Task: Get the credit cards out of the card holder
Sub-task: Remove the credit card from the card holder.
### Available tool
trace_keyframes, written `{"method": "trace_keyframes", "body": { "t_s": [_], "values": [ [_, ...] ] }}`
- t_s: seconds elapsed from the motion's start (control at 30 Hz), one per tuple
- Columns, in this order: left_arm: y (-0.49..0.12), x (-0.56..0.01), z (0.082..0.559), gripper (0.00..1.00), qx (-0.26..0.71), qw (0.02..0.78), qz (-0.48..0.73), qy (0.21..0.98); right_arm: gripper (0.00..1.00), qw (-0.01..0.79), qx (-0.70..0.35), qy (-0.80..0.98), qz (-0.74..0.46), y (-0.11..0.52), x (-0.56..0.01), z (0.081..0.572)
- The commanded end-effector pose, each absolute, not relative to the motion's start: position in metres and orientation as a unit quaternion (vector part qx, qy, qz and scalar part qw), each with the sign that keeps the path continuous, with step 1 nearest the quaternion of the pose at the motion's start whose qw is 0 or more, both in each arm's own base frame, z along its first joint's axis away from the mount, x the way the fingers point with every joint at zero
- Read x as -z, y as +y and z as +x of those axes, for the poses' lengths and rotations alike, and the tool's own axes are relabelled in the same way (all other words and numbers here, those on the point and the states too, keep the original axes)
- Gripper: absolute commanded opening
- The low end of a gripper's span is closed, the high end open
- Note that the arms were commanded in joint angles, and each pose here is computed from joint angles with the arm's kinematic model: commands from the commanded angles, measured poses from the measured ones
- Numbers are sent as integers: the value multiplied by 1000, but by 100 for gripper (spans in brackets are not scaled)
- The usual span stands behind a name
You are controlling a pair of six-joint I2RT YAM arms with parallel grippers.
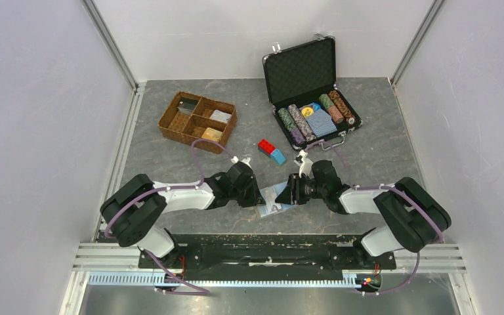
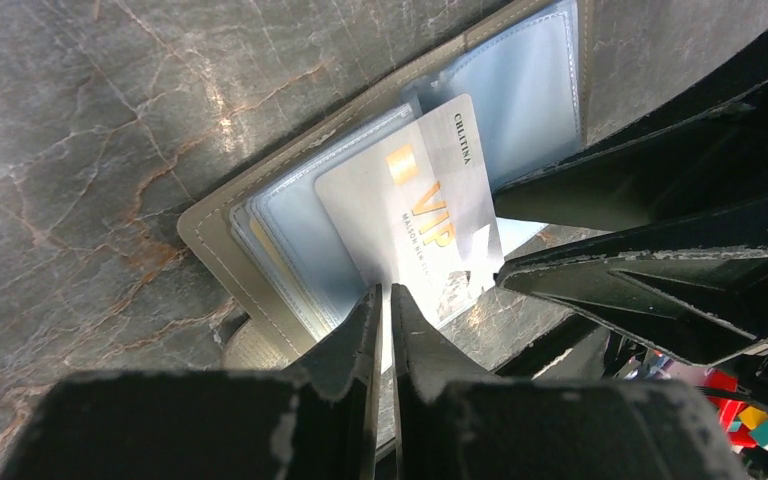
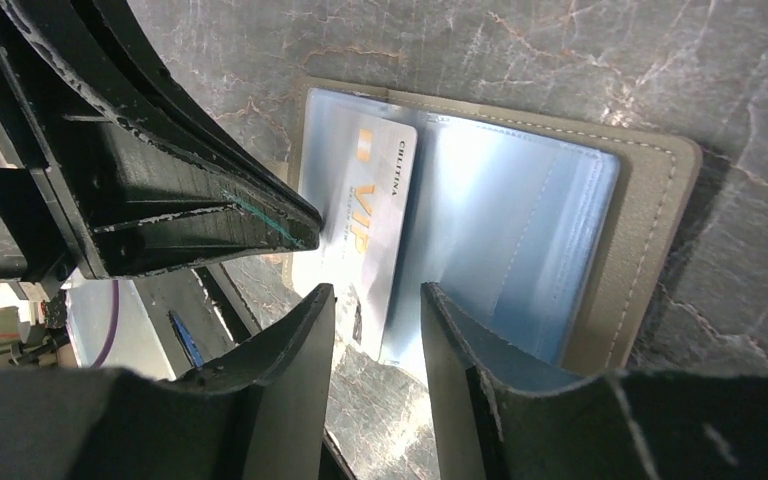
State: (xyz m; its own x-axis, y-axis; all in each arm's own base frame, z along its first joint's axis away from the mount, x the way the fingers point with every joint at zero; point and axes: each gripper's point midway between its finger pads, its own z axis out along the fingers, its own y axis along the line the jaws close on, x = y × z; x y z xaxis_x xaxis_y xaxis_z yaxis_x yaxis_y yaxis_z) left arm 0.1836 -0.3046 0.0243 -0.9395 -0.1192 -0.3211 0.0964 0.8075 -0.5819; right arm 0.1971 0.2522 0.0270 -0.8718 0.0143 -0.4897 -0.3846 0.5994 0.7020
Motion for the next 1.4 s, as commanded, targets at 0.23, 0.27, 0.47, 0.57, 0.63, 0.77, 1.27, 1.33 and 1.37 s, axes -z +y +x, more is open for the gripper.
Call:
{"method": "trace_keyframes", "body": {
  "t_s": [0.23,0.27,0.47,0.57,0.63,0.77,1.27,1.33,1.37],
  "values": [
    [-285,1,171,13,279,159,-7,947,34,224,-438,864,-110,259,-19,197],
    [-286,0,171,13,280,159,-7,947,32,224,-438,864,-110,259,-18,197],
    [-285,0,171,13,280,159,-6,947,6,222,-459,853,-107,263,-23,193],
    [-283,1,170,13,278,160,-6,947,0,227,-463,850,-107,262,-25,192],
    [-281,1,170,13,276,161,-7,948,0,235,-458,851,-105,256,-26,194],
    [-280,-1,169,14,274,162,-4,948,0,250,-439,858,-94,241,-27,198],
    [-305,-98,188,39,319,210,49,923,0,327,-414,837,-144,208,-79,211],
    [-305,-128,195,44,321,239,68,914,0,343,-418,825,-165,207,-95,210],
    [-302,-138,196,46,316,249,80,912,0,349,-424,817,-178,209,-103,209]
  ]
}}
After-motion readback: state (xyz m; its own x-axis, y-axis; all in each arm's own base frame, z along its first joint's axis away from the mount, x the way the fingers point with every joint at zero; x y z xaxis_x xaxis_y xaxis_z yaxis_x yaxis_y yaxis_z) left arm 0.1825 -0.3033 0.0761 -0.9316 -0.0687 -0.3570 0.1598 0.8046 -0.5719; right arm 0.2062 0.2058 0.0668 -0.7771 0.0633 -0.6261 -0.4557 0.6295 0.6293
